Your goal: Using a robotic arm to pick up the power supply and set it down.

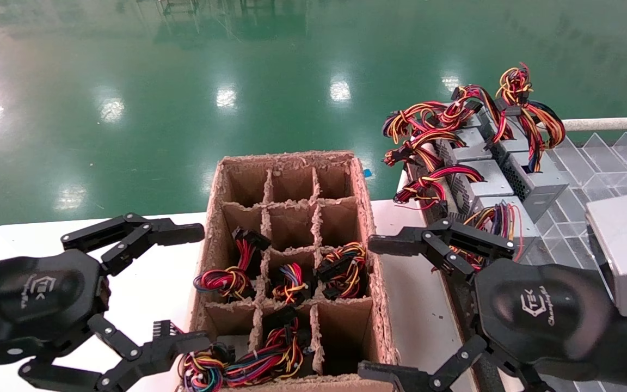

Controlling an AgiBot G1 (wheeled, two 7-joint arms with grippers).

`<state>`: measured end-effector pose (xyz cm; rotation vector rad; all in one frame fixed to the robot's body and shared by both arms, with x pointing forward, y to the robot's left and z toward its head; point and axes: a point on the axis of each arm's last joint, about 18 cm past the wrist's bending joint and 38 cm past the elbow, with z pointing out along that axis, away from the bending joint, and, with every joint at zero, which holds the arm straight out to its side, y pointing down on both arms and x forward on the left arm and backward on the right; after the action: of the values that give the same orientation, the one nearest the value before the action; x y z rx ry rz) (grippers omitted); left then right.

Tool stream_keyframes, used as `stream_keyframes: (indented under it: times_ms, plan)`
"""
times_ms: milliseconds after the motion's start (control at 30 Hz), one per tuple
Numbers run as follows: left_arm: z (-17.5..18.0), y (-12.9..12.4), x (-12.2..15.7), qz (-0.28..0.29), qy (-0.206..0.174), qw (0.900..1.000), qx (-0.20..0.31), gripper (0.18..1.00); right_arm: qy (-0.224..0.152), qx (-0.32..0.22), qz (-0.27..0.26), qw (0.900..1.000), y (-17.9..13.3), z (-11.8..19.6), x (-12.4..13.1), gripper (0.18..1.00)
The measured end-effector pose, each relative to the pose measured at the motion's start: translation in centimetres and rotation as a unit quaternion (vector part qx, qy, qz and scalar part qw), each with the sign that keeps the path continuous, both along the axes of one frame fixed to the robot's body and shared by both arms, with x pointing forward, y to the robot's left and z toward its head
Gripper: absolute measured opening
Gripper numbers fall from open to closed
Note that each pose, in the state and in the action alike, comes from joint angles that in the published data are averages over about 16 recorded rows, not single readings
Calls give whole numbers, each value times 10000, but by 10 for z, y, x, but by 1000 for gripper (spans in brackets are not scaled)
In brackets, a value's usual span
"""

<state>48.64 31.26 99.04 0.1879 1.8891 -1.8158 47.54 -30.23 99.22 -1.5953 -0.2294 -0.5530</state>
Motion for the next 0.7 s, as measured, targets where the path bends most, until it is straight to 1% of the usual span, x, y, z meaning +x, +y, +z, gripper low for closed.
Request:
stream_keyframes:
  times_ms: [700]
  plan:
    - [0, 0, 0, 0, 0, 10000, 0, 1001, 0, 0, -1, 10000, 0, 0, 0, 1000]
